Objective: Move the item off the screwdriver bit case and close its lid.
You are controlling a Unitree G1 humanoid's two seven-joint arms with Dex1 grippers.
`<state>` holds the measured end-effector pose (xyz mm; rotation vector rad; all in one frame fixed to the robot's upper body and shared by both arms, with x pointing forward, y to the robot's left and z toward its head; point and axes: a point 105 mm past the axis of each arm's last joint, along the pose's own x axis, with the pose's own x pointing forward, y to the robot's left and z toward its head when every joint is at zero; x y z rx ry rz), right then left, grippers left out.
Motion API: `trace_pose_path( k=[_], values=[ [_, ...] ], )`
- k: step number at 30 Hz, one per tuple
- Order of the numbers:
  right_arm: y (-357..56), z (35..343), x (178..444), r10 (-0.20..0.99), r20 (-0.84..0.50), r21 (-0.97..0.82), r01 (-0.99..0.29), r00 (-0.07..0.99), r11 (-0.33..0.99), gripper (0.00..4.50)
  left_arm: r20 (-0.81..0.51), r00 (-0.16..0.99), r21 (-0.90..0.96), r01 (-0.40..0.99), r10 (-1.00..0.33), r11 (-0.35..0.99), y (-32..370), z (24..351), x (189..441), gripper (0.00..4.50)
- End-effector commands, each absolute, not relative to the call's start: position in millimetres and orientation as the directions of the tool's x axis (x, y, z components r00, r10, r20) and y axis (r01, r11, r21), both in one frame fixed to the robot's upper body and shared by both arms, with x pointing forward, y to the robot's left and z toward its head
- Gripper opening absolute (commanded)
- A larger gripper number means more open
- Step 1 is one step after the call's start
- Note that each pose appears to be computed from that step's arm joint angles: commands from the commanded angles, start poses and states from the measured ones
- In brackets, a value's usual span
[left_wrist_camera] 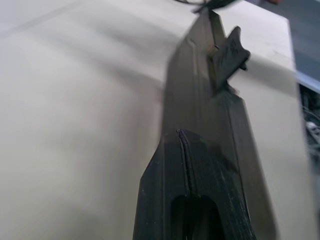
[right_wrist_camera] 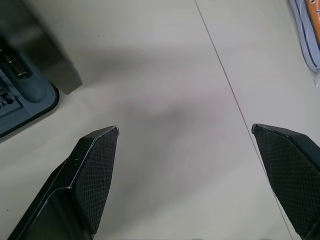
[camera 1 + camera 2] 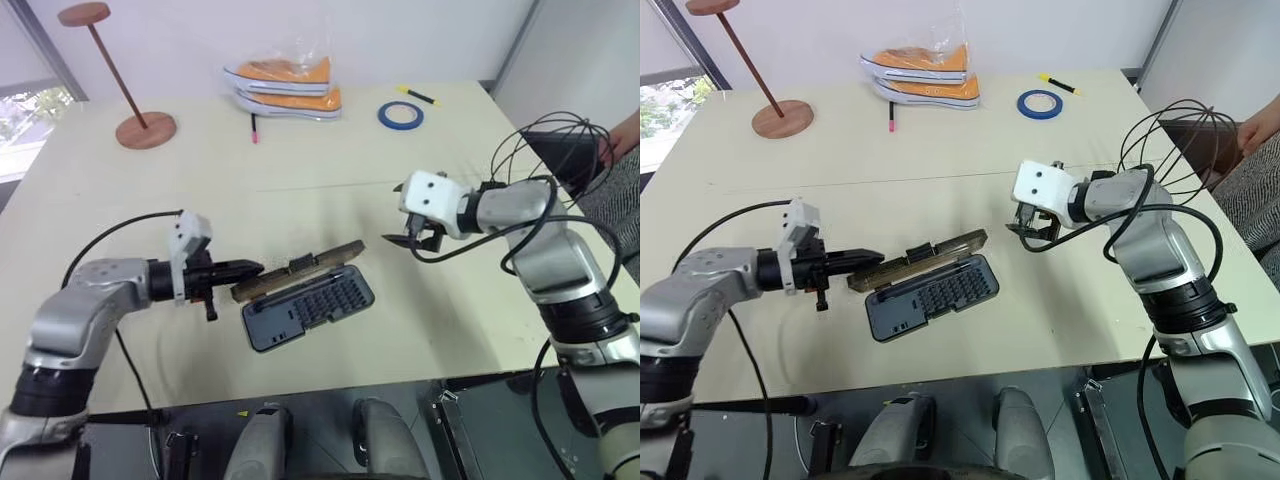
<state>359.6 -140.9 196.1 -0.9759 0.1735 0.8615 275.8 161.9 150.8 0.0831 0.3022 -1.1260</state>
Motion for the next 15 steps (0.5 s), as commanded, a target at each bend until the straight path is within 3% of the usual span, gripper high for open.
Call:
trace_pose_path(
  k=[1, 10, 15],
  values=[
    [-136.6, 207.1, 357.0, 0.582, -0.456, -0.681, -0.685, 0.674, 0.26, 4.45, -0.266, 0.351, -0.077, 0.921, -0.898, 0.383, 156.5, 162.5, 258.5, 0.0],
    [-134.4, 207.5, 357.0, 0.602, -0.446, -0.643, -0.705, 0.662, 0.299, 4.45, -0.295, 0.285, -0.148, 0.929, -0.912, 0.338, 144.9, 148.0, 230.4, 0.0],
    [-123.6, 213.1, 349.2, 0.675, -0.424, -0.518, -0.773, 0.604, 0.366, 4.45, -0.274, 0.361, -0.084, 0.914, -0.892, 0.396, 151.8, 155.4, 255.3, 0.0]
  ],
)
